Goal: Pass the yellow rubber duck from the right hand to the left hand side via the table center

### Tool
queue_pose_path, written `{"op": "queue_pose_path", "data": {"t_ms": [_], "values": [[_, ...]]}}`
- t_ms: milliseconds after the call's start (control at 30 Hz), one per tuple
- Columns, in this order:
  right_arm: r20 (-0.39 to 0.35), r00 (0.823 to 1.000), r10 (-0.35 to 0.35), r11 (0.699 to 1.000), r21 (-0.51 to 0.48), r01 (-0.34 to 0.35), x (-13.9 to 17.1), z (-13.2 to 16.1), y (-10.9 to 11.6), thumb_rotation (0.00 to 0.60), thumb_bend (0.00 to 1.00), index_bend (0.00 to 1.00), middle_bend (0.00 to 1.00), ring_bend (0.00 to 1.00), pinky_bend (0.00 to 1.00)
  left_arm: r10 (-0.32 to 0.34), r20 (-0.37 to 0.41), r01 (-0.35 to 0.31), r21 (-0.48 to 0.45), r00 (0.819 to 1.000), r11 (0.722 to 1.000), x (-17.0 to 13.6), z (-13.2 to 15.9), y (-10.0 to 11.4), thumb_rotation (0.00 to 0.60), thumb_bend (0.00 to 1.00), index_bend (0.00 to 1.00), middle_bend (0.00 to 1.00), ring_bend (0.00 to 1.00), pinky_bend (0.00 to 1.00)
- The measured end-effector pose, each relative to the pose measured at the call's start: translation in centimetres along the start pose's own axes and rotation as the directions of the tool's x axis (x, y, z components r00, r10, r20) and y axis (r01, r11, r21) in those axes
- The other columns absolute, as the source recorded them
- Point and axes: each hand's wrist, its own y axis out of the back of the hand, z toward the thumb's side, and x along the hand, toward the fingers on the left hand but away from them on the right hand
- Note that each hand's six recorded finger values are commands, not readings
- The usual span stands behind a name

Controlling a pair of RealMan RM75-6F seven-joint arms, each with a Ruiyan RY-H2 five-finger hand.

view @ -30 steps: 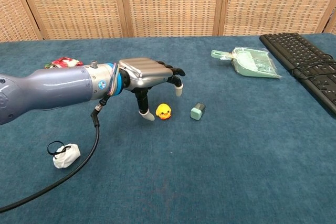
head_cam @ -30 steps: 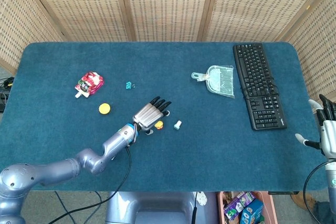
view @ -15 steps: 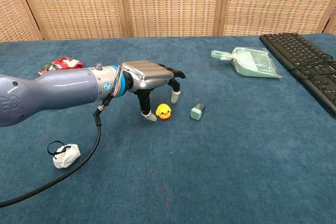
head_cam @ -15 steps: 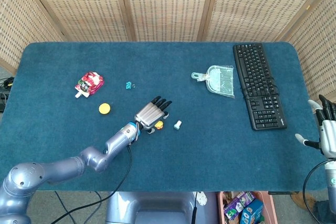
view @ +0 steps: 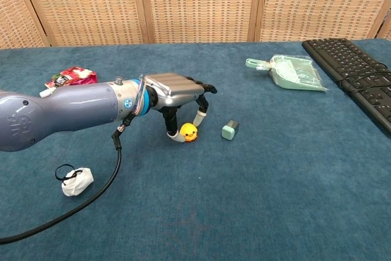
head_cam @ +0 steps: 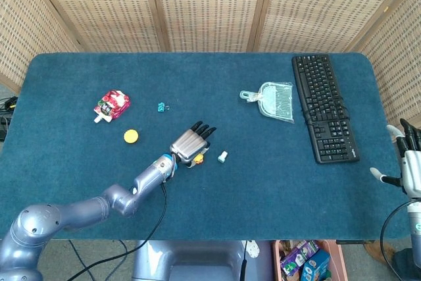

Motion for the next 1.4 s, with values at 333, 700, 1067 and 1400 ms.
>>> {"op": "queue_pose_path", "data": {"t_ms": [333, 700, 1067, 1400], "values": [[-0.003, 1.000, 0.005, 1.000, -0.002, -0.005, 0.1, 0.1, -0.1, 0.600, 0.00, 0.02, 0.00, 0.00, 0.00, 0.040, -0.018, -0.040, -0.009, 0.999, 0.999, -0.3, -0.9, 1.4, 0.600, 0.25, 0.57, 0.00, 0.00, 0.00], [-0.014, 1.000, 0.005, 1.000, -0.005, -0.006, 0.3, 0.5, -0.1, 0.600, 0.00, 0.02, 0.00, 0.00, 0.00, 0.082, -0.193, -0.089, -0.031, 0.978, 0.996, -4.2, -10.1, 3.6, 0.600, 0.25, 0.57, 0.00, 0.00, 0.00], [-0.034, 0.999, 0.019, 1.000, -0.002, -0.019, 0.5, 1.4, -0.5, 0.600, 0.00, 0.02, 0.00, 0.00, 0.00, -0.023, -0.364, -0.033, -0.146, 0.931, 0.989, -11.1, -18.8, -0.4, 0.600, 0.25, 0.57, 0.00, 0.00, 0.00], [-0.041, 0.999, 0.023, 1.000, 0.000, -0.023, 0.7, 1.8, -0.6, 0.600, 0.00, 0.02, 0.00, 0.00, 0.00, -0.068, -0.400, 0.008, -0.148, 0.914, 0.989, -10.5, -20.3, -2.1, 0.600, 0.25, 0.57, 0.00, 0.00, 0.00]]}}
